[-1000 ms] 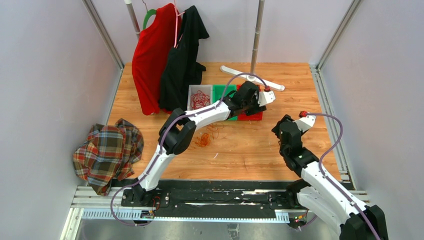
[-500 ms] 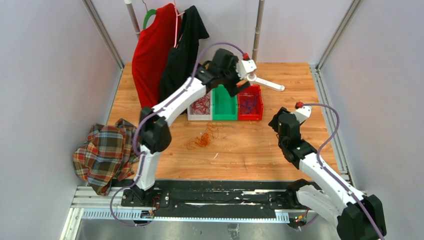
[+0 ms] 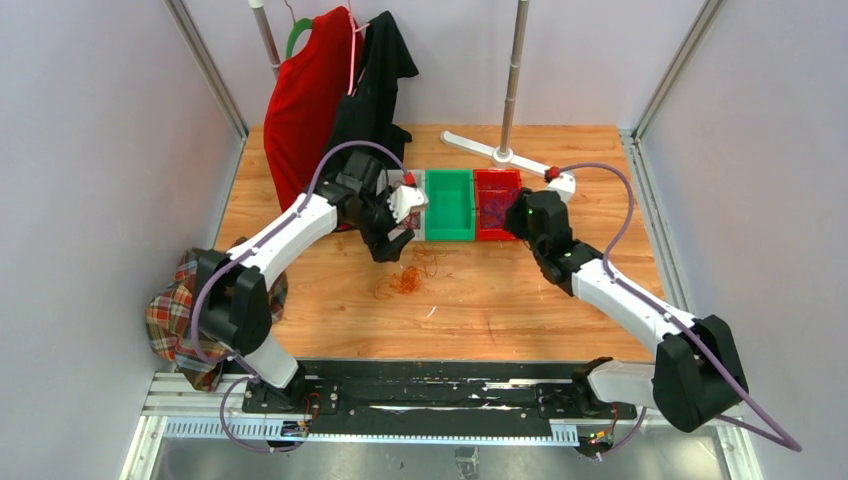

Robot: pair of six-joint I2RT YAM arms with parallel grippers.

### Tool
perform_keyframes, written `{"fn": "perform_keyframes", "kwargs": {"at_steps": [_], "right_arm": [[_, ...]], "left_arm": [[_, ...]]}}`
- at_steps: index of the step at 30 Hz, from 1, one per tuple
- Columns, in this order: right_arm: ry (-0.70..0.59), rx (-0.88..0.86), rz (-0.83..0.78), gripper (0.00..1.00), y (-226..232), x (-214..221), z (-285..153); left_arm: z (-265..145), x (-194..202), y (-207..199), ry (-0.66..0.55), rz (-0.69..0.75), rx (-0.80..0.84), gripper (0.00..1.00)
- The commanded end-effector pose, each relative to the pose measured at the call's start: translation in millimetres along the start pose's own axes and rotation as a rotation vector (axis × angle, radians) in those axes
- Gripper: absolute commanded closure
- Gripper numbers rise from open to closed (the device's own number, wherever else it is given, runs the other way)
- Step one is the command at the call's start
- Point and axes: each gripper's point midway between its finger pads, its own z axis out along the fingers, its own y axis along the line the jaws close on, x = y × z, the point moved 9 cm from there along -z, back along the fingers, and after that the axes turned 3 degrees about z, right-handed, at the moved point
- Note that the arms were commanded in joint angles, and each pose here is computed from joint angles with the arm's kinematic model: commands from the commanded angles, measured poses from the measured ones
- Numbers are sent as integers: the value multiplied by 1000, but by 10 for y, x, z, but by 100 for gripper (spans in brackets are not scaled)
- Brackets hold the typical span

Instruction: Untangle the cables

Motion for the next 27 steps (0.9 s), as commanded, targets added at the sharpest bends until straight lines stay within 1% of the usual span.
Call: {"fn": "perform_keyframes", "kwargs": {"at_steps": [1,4,6,9,12,14,16,22,24,25,26,27], "right_arm": [[44,-115,-49,52,284,148,-110],[80,-171,-66,52,365,309,-197],[107,-182,-82,51,386,418,-251],[131,-172,-80,51,368,522,-293],[138,-171,-61,52,354,549,-313],[140,-174,-59,52,359,543,-326],[141,-174,-64,53,357,526,-342],[127,-162,-65,55,305,482,-415],[122,-157,-65,56,290,474,-431],[119,-156,-63,57,288,466,-439],[118,-159,-61,57,287,464,-445],[117,-156,-58,58,282,464,-446]], "left_arm": [[236,134,-182,-14,-51,147,15],[395,195,-193,0,-104,184,18],[459,215,-209,-18,-110,199,19],[520,224,-227,-70,-63,215,21],[579,252,-301,-80,21,298,25],[630,280,-349,-59,103,363,27],[698,278,-336,-27,173,378,30],[858,341,-272,0,229,396,34],[867,330,-269,-1,236,397,41],[859,312,-267,-7,234,396,47],[842,290,-268,-14,228,394,55],[822,261,-270,-24,227,391,65]]}}
